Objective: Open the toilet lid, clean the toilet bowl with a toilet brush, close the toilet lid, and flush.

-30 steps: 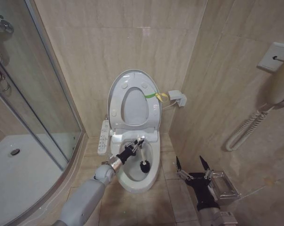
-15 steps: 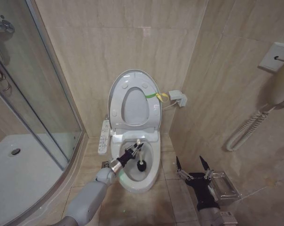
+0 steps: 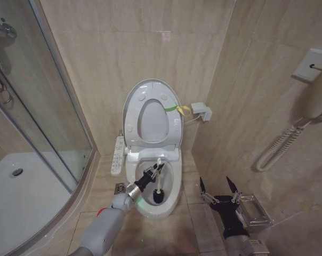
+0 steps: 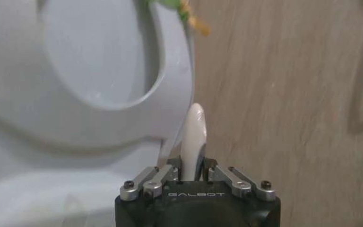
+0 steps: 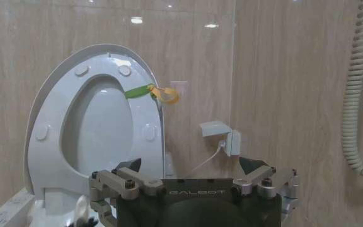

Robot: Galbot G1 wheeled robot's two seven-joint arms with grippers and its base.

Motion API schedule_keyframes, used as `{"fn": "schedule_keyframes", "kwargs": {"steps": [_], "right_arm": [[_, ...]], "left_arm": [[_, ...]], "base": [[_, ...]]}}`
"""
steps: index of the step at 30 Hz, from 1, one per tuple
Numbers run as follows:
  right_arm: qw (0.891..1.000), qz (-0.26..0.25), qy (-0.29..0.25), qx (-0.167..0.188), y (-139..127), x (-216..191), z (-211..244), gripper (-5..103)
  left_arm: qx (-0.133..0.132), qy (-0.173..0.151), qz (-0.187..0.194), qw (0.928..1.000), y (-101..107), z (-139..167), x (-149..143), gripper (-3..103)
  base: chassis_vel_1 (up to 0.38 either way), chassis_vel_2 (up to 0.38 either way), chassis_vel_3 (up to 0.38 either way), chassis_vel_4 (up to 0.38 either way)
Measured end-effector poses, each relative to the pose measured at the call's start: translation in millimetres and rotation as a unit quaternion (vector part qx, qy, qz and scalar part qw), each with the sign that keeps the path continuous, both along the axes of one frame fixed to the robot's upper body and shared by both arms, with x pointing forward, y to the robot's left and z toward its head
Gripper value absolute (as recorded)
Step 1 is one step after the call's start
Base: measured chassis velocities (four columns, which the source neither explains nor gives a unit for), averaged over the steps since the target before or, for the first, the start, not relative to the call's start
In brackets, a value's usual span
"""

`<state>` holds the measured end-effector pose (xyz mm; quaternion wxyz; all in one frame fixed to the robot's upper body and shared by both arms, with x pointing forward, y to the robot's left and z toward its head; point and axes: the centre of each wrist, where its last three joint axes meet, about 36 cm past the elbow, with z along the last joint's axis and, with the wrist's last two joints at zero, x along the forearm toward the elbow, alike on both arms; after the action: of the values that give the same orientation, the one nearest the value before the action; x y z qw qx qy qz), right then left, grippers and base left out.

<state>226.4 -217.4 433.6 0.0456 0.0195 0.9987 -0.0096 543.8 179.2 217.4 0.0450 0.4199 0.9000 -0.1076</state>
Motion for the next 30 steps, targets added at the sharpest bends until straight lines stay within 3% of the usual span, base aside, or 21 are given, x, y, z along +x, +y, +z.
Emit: {"fn": "schedule_keyframes", "kwargs": {"steps": [4, 7, 12, 17, 21, 30], "right_arm": [[1.0, 0.0, 0.0, 0.0, 0.0, 0.0, 0.0, 100], [1.0, 0.0, 0.0, 0.0, 0.0, 0.0, 0.0, 100], [1.0, 0.0, 0.0, 0.0, 0.0, 0.0, 0.0, 100], [1.0, 0.0, 0.0, 0.0, 0.0, 0.0, 0.0, 100], [1.0, 0.0, 0.0, 0.0, 0.0, 0.0, 0.0, 100], [1.0, 0.0, 0.0, 0.0, 0.0, 0.0, 0.0, 100]], "left_arm": [[-0.013, -0.011, 0.001, 0.9999, -2.6, 10.2, 5.2, 21], [-0.04, -0.031, -0.01, 0.9987, -23.9, 33.1, 13.8, 21], [-0.051, -0.022, -0.015, 0.9983, -40.8, 27.8, 11.3, 20], [-0.04, -0.003, -0.014, 0.9991, -38.7, -1.8, -1.4, 20], [-0.036, -0.005, -0.007, 0.9993, -34.2, -5.2, 2.5, 20], [-0.059, -0.049, 0.001, 0.997, -40.4, 31.4, 33.3, 20]], "base": [[0.0, 0.0, 0.0, 0.0], [0.0, 0.0, 0.0, 0.0], [0.0, 0.0, 0.0, 0.0], [0.0, 0.0, 0.0, 0.0], [0.0, 0.0, 0.0, 0.0], [0.0, 0.0, 0.0, 0.0]]}}
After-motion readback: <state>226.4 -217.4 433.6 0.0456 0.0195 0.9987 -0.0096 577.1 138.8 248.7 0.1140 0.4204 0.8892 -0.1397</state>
